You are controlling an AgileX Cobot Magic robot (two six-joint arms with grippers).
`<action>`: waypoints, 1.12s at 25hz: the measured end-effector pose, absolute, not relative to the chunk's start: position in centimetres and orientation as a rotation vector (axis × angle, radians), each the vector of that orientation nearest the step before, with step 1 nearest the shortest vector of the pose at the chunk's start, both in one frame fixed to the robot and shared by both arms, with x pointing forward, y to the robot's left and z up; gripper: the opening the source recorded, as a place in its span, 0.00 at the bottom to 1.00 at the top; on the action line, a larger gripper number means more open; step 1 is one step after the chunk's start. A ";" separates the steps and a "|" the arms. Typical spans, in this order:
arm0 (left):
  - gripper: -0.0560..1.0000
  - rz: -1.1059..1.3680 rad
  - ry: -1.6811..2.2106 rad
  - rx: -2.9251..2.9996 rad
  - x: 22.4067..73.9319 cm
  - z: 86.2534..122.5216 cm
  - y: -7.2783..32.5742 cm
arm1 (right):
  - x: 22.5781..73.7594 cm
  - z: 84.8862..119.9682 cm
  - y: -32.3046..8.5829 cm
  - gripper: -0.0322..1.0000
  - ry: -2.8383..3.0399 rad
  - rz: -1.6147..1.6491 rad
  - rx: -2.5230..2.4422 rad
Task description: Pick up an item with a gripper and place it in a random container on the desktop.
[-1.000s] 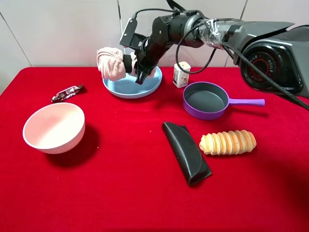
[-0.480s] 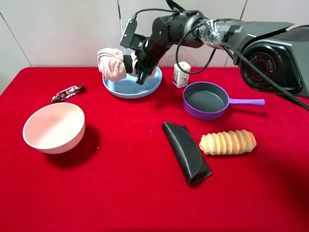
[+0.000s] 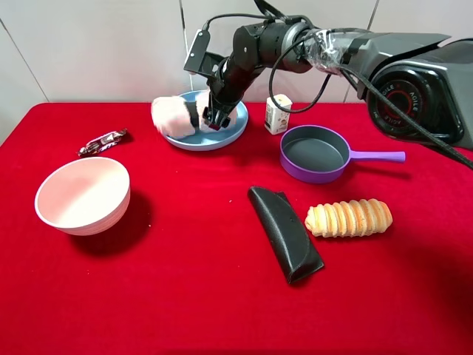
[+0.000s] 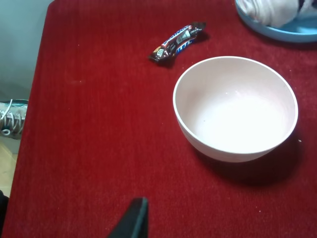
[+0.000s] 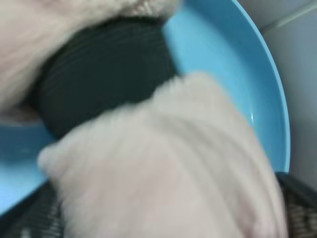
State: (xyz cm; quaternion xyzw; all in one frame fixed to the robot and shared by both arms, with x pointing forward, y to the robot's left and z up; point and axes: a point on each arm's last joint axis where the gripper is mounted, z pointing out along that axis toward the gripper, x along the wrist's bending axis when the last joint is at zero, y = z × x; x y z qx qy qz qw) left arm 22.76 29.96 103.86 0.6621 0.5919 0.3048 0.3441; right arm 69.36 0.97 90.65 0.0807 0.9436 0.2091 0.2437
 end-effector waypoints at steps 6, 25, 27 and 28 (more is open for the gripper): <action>0.99 0.792 1.537 1.720 22.8 103.9 30.0 | 69.3 90.9 0.9 0.70 2.579 0.580 0.285; 0.99 0.792 1.537 1.720 22.8 103.9 30.0 | 65.6 98.0 0.4 0.70 2.701 0.524 0.687; 0.99 0.792 1.537 1.720 22.8 103.9 30.0 | 64.8 99.5 0.3 0.70 2.706 0.521 0.761; 0.99 0.792 1.537 1.720 22.8 103.9 30.0 | 64.4 100.0 0.1 0.70 2.715 0.507 0.811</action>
